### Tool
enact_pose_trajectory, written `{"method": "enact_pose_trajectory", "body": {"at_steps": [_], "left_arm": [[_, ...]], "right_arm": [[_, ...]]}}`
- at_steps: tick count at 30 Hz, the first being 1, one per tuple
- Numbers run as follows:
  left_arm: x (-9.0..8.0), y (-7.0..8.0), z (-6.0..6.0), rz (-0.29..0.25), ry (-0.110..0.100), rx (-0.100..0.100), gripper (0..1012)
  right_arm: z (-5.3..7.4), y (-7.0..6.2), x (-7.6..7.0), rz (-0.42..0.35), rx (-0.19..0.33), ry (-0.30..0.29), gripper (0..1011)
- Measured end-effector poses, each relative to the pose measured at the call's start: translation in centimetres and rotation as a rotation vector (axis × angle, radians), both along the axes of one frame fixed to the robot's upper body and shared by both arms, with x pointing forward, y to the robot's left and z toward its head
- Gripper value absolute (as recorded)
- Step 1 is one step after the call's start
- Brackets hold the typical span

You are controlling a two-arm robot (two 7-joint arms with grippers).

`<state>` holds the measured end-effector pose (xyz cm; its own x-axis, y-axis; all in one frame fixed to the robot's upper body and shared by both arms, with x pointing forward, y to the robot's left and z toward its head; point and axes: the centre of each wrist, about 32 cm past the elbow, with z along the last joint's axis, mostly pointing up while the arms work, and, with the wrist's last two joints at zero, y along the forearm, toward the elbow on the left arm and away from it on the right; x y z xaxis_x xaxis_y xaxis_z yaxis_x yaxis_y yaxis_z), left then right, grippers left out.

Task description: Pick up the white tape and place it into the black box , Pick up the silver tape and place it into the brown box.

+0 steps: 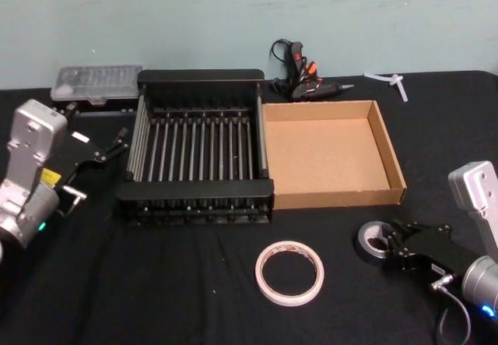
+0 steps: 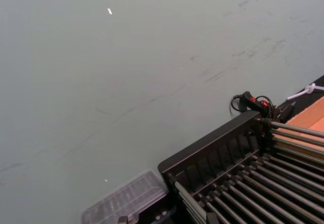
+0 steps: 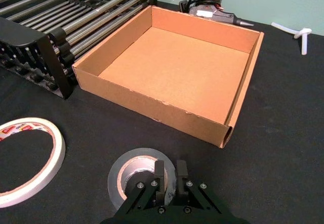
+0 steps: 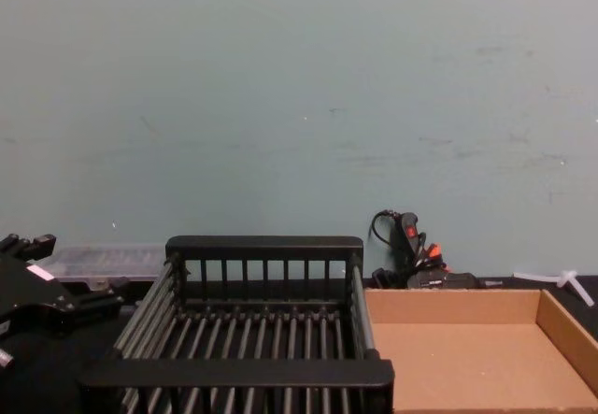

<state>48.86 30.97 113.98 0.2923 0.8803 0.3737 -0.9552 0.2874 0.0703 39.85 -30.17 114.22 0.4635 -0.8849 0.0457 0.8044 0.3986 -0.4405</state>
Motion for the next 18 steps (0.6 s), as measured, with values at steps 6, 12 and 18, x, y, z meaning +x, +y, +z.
{"method": "enact_pose_trajectory", "body": {"at_steps": [6, 12, 18], "left_arm": [[0.0, 0.0, 0.0, 0.0, 0.0, 0.0, 1001], [0.0, 0.0, 0.0, 0.0, 0.0, 0.0, 1001], [0.0, 0.0, 0.0, 0.0, 0.0, 0.0, 1001]], "right_arm": [[0.0, 0.0, 0.0, 0.0, 0.0, 0.0, 138], [0.06, -0.07, -0.06, 0.003, 0.006, -0.006, 138], [0.55, -0.12, -0.24, 0.026, 0.017, -0.028, 138]]}}
